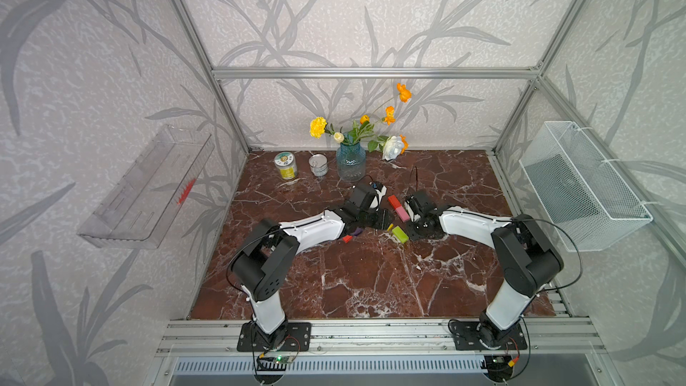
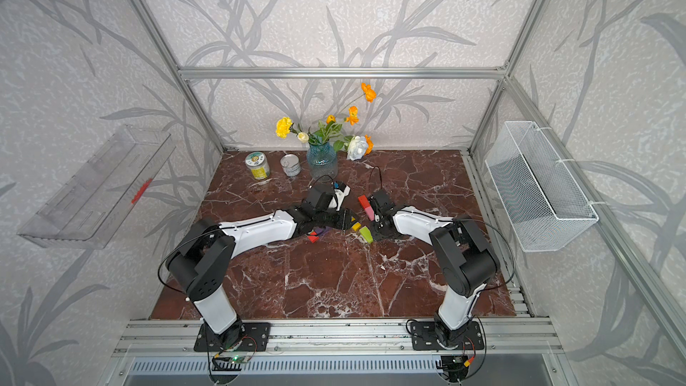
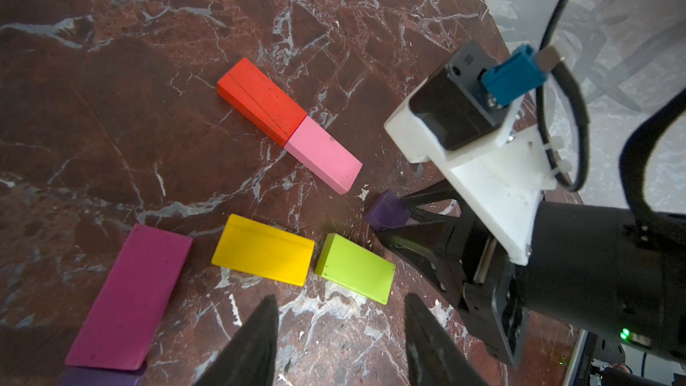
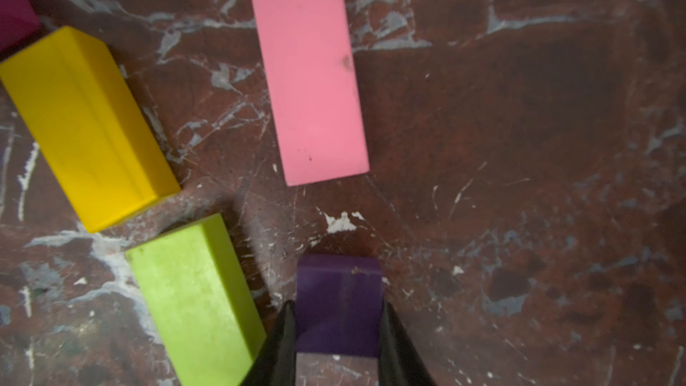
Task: Assemble the letter v with building blocks
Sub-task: Assemble the building block at the center of the board.
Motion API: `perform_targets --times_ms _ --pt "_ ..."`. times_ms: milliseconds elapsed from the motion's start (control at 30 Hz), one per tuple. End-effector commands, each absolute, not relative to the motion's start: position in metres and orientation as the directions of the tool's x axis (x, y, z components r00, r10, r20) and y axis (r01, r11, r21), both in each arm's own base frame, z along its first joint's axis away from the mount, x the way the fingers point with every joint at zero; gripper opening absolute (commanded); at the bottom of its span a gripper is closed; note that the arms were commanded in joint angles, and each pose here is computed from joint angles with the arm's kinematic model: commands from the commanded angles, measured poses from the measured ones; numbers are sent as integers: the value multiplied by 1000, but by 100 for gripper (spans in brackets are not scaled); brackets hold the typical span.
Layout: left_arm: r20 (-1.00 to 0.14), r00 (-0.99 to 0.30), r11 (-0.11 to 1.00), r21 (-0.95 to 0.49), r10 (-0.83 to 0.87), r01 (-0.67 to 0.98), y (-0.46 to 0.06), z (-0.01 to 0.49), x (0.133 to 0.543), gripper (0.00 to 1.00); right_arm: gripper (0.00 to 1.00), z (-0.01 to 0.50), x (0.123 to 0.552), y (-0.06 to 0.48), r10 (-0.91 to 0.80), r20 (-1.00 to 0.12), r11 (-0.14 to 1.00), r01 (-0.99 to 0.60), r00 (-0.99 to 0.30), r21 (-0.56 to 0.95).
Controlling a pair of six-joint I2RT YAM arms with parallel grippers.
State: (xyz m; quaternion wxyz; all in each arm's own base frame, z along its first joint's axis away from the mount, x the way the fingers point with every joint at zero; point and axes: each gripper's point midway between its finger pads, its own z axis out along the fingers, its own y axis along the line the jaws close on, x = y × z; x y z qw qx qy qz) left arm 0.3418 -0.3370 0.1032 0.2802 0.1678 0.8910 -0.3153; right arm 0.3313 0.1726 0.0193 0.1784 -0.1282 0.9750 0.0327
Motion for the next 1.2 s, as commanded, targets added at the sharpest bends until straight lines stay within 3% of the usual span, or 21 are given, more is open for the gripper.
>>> perform_targets --times_ms 0,100,300,433,633,933,1167 --pt "-588 -798 738 -480 132 475 -343 102 342 53 36 17 329 170 -211 -323 973 -231 -922 25" --pt "-577 -805 738 -481 140 473 -345 98 342 53 46 23 328 168 -161 -348 977 -200 -923 76" --pt "-545 -824 738 -489 157 464 -352 88 346 50 46 30 322 149 -5 -376 977 -84 -926 194" --pt "-529 -833 732 -502 161 461 -359 84 350 41 38 31 319 145 96 -378 953 -24 -921 303" --pt "-489 -850 734 -502 196 457 -370 74 352 22 13 20 316 151 137 -334 923 -2 -933 384" --pt "-465 -861 769 -467 207 437 -367 62 354 1 5 11 322 150 151 -324 917 10 -934 398" --pt "-451 -864 759 -475 225 445 -373 56 349 0 3 8 326 169 178 -303 865 1 -936 502"
